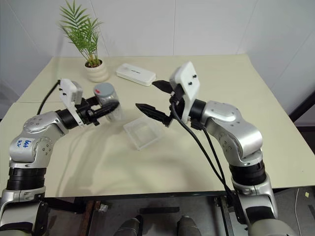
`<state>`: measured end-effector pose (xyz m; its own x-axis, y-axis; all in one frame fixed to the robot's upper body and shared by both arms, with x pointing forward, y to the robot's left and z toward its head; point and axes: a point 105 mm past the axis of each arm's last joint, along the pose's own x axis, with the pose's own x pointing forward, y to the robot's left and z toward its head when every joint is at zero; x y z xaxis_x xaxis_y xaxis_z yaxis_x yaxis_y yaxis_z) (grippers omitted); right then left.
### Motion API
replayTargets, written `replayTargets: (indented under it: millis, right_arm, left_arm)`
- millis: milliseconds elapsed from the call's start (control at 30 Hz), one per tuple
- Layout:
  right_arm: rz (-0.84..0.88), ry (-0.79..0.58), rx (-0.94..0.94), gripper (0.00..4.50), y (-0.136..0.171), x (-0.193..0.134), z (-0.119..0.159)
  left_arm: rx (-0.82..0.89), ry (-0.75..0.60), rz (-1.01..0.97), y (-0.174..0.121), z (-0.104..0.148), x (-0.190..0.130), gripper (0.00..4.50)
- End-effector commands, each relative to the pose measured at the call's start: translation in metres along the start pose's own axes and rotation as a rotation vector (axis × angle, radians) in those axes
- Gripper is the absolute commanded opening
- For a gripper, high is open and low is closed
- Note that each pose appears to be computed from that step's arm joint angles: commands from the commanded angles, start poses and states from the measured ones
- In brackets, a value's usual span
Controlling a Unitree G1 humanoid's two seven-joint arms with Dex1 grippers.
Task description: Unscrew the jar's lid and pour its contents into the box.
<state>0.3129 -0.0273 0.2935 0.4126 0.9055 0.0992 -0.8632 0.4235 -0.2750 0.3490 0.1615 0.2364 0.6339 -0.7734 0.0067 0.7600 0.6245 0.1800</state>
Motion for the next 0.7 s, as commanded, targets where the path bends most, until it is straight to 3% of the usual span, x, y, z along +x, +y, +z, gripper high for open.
replayTargets:
  millis: [33,300,700]
  right_arm:
    - [0.009,0.014,0.016,4.5,0.002,0.012,0.003]
    - [0.033,0.051,0.034,4.5,0.004,0.035,-0.002]
    - [0.054,0.042,0.081,4.5,0.01,0.041,-0.008]
  left_arm:
    - [0.039,-0.029,-0.12,-0.026,0.011,0.011,1.94]
    - [0.06,-0.024,-0.205,-0.04,0.012,0.019,1.94]
    - [0.058,-0.062,-0.218,-0.046,0.016,0.023,1.94]
